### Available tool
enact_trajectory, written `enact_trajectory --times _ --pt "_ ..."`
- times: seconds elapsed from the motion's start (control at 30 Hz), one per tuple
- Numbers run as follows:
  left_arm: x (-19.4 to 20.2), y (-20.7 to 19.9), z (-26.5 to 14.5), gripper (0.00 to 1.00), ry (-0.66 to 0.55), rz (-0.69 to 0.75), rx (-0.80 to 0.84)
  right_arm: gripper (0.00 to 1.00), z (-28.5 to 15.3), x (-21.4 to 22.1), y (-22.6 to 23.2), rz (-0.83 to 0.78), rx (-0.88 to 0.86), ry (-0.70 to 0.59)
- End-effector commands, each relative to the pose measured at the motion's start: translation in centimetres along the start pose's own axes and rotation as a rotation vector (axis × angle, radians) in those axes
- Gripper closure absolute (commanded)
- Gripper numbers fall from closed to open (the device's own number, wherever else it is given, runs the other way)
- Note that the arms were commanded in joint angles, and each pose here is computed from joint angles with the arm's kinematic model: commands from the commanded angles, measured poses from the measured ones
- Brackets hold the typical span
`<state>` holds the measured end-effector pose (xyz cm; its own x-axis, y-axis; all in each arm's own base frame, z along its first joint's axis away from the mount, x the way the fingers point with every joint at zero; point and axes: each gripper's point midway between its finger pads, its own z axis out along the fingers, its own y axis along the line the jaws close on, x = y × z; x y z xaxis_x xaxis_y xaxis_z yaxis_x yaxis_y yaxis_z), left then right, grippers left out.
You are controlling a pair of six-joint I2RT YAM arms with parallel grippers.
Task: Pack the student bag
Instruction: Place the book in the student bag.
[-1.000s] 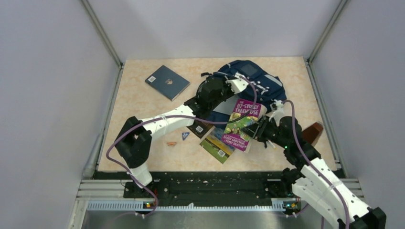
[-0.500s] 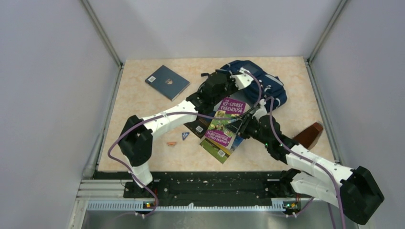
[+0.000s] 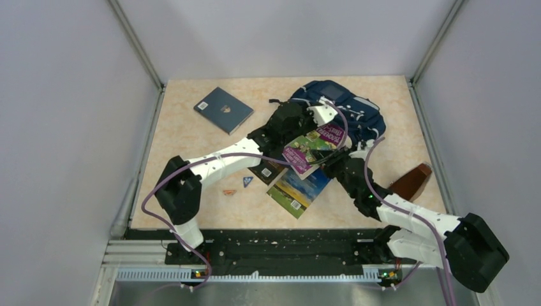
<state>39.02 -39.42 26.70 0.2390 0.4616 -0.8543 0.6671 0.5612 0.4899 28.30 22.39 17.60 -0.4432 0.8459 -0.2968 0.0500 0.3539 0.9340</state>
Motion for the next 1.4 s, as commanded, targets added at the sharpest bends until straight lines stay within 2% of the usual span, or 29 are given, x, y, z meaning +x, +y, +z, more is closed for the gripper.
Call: enact_trajectory --times 0.0,0.13,0.57,0.8,1.1,1.37 --pt "-8.0 4.1 -2.8 1.0 -0.231 -0.034 -0.099 1.0 0.3 -6.0 1.9 0.15 -0.052 -0.317" --pt "-8.2 3.8 -2.9 1.0 -0.245 -0.039 -0.078 1.0 0.5 -8.2 2.0 0.174 -0.054 -0.427" --pt "-9.4 2.8 -2.6 1.0 -0.28 -0.04 -0.008 1.0 4.3 -11.6 1.2 0.256 -0.053 -0.631" --pt "-10.4 2.4 -3.0 1.0 -0.304 -0.108 0.028 1.0 5.9 -14.2 0.4 0.329 -0.09 -0.757" --pt "-10.7 1.6 -3.3 1.0 -0.317 -0.121 0.074 1.0 9.2 -15.8 0.8 0.249 -0.071 -0.84" --pt "-11.2 2.0 -3.5 1.0 -0.324 -0.133 0.062 0.93 12.0 -16.6 -1.1 0.131 0.031 -0.905"
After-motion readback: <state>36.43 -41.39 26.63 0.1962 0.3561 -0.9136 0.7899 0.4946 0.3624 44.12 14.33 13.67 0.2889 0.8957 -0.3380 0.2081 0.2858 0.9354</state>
